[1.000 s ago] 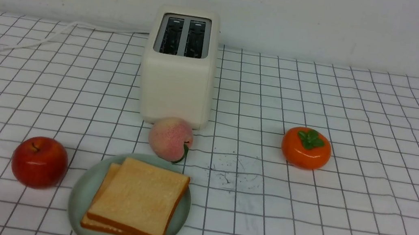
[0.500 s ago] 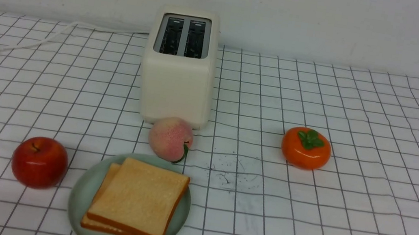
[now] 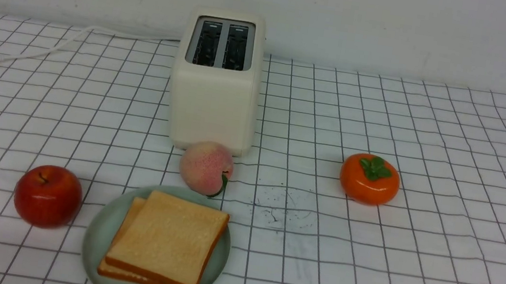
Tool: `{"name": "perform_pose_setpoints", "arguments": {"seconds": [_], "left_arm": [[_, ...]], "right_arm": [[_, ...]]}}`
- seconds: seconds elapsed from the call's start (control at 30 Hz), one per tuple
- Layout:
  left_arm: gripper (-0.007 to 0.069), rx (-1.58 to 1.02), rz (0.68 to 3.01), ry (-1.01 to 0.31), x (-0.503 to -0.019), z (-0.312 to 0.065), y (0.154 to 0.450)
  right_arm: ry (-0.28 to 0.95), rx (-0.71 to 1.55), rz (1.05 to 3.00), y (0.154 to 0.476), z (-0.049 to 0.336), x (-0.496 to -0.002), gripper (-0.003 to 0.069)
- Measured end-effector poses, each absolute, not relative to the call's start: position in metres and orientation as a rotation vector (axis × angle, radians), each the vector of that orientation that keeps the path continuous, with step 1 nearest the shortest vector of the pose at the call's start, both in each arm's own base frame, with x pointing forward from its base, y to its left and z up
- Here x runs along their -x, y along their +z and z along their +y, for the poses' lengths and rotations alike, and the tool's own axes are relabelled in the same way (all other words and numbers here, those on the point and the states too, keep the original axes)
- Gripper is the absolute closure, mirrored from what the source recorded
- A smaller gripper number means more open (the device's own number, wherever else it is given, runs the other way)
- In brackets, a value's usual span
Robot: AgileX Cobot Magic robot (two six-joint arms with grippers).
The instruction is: Take toasted bread from bread machine on white checkered table place on plate.
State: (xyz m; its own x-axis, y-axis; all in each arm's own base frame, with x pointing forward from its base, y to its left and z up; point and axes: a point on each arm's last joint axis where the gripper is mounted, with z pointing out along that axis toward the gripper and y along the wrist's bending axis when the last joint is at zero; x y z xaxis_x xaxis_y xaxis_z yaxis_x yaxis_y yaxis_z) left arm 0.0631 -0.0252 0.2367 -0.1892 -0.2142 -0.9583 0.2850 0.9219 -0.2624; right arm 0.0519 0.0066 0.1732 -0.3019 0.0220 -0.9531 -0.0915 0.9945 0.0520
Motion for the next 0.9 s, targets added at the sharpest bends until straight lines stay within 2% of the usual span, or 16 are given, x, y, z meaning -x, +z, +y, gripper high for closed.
{"name": "perform_pose_setpoints", "arguments": {"seconds": [0.43, 0.57, 0.67, 0.8, 0.9], "left_arm": [[0.0586, -0.052, 1.695, -0.446, -0.062, -0.025, 0.237], [0.0586, -0.021, 1.682, -0.419, -0.062, -0.022, 0.238], [0.0586, 0.047, 1.669, -0.351, -0.06, -0.016, 0.237], [0.0614, 0.114, 1.686, -0.264, -0.054, -0.009, 0.224], [0.0638, 0.169, 1.708, -0.247, -0.052, -0.005, 0.208]], "right_arm": [[0.112, 0.05, 1.874, 0.173, 0.007, -0.052, 0.0665], [0.115, 0.048, 1.875, 0.173, 0.007, -0.052, 0.0663], [0.115, 0.048, 1.875, 0.173, 0.007, -0.052, 0.066], [0.115, 0.048, 1.875, 0.173, 0.007, -0.052, 0.0658], [0.115, 0.048, 1.877, 0.173, 0.007, -0.052, 0.0656]]}}
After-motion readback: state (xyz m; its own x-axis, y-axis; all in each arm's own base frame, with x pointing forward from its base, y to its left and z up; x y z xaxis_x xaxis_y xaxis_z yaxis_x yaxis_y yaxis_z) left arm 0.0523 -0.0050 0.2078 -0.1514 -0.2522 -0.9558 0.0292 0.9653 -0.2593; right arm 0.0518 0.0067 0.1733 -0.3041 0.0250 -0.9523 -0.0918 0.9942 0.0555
